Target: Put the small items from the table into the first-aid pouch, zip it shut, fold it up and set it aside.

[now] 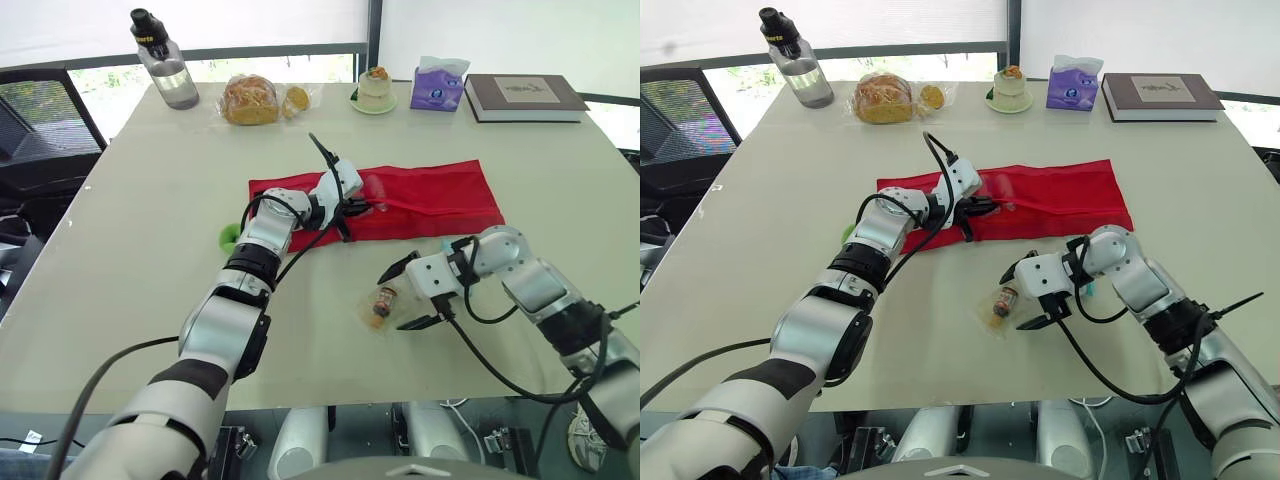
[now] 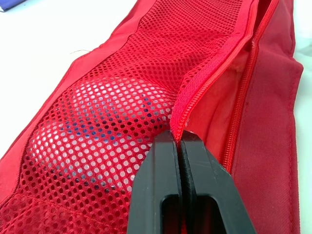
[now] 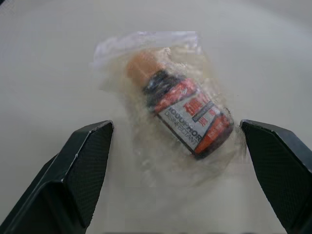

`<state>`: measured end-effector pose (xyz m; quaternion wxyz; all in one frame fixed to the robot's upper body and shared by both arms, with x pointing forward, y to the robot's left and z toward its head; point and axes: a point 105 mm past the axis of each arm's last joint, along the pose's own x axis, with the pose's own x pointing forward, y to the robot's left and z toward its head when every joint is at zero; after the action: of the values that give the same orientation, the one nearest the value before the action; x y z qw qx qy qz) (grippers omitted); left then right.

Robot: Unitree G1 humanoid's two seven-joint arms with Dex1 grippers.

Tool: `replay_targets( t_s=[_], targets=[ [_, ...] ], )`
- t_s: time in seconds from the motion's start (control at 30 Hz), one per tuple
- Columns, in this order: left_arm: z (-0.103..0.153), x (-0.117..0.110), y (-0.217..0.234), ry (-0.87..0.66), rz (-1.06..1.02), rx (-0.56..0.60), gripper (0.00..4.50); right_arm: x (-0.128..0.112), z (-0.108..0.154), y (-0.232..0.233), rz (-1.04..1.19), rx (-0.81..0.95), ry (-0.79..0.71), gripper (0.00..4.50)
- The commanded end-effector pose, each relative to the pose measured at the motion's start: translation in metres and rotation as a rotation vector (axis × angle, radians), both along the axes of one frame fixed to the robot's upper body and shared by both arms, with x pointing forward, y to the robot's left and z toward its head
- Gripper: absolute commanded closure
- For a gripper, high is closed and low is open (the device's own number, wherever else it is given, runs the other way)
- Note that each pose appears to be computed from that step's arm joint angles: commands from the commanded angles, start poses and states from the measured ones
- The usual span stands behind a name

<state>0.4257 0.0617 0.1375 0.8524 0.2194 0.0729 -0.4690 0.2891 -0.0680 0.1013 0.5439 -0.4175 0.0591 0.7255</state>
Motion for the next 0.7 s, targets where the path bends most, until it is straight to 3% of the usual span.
replay_targets(
  t_s=[0.03, 0.07, 0.23, 0.3, 0.53, 0.7],
  targets=[
    [0.014, 0.001, -0.003, -0.053, -0.008, -0.012, 4.5, 0.006, 0.005, -0.004, 0.005, -0.01, -0.044, 0.57],
    [0.013, 0.001, -0.003, -0.053, -0.008, -0.011, 4.5, 0.006, 0.006, -0.005, 0.001, -0.005, -0.042, 0.79],
    [0.011, -0.001, -0.006, -0.049, -0.016, -0.013, 4.5, 0.001, 0.007, -0.008, -0.011, 0.002, -0.019, 3.03],
    [0.01, -0.001, -0.007, -0.048, -0.018, -0.013, 4.5, -0.001, 0.007, -0.009, -0.026, 0.015, -0.003, 3.66],
    [0.011, -0.002, -0.01, -0.046, -0.026, -0.015, 4.5, 0.018, 0.031, -0.022, -0.271, 0.121, 0.006, 3.66],
    [0.011, -0.002, -0.012, -0.045, -0.031, -0.019, 4.5, 0.04, 0.047, -0.053, -0.522, 0.15, -0.082, 3.66]
  ],
)
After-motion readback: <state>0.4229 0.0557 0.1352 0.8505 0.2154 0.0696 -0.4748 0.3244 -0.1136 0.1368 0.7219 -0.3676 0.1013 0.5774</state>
